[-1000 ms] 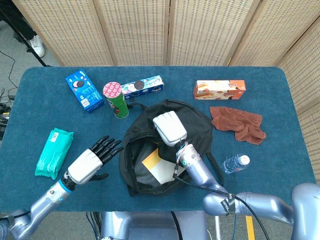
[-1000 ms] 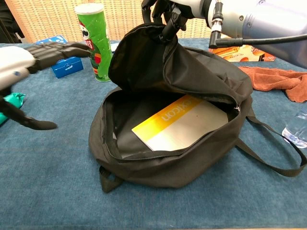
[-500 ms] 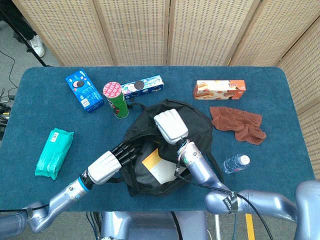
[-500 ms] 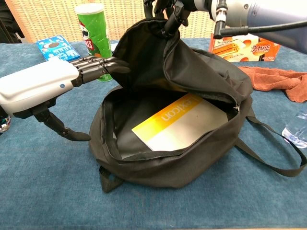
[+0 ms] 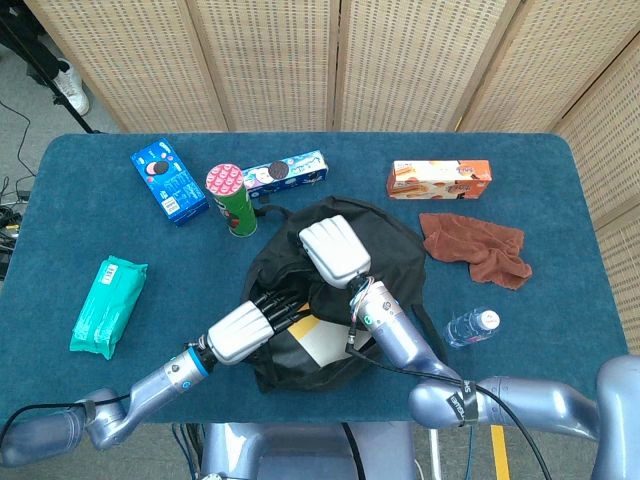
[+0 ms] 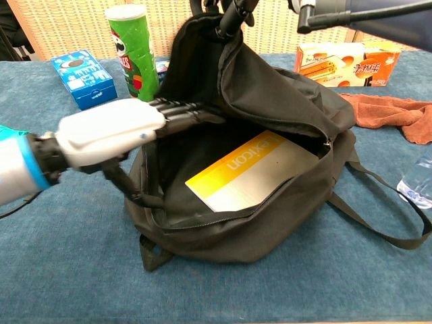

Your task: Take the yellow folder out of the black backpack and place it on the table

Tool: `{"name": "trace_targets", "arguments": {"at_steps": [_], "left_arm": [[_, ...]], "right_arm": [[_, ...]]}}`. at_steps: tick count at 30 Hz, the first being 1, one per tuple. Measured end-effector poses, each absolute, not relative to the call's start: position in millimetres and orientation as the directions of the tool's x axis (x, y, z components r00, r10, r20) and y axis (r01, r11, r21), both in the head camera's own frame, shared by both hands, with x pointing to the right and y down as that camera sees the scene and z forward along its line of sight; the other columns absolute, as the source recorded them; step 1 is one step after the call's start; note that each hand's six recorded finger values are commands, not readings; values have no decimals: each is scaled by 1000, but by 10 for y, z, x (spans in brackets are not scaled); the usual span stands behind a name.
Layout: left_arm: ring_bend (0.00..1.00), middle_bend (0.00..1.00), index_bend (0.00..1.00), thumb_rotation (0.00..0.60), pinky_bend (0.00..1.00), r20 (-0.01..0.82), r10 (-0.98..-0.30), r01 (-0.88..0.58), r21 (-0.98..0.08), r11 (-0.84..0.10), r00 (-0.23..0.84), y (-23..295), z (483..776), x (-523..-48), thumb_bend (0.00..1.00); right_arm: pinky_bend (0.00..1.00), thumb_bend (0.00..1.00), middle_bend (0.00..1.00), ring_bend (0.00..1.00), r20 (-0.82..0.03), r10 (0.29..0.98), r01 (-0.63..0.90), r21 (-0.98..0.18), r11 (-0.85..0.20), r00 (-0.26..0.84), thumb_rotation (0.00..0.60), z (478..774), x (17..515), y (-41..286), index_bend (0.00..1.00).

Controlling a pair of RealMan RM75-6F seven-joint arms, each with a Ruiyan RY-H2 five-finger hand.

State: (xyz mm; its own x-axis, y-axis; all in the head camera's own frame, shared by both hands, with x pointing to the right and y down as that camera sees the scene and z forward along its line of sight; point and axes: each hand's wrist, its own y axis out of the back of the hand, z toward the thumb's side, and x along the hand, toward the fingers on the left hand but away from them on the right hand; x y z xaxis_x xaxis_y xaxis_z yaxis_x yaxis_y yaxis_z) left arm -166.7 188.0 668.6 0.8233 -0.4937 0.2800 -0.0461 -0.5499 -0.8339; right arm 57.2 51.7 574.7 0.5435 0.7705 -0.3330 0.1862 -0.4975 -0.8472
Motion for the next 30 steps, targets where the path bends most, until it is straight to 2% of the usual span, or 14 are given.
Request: {"name": "trace_targets", "arguments": {"at_steps": [10, 30], "left_arm": [[0, 0, 3, 600, 0, 312, -493, -20, -830, -557, 812, 1808, 6923, -1376, 0], [0, 0, 0, 600, 0, 393, -487, 103, -848, -520, 780, 1682, 7210, -1215, 0]], "right_arm": [[658, 543, 696, 668, -340, 758, 179, -842, -509, 556, 600, 5729, 559, 522, 645], [658, 568, 697, 668, -346, 767, 173, -846, -504, 540, 600, 5662, 630, 429, 645]]}}
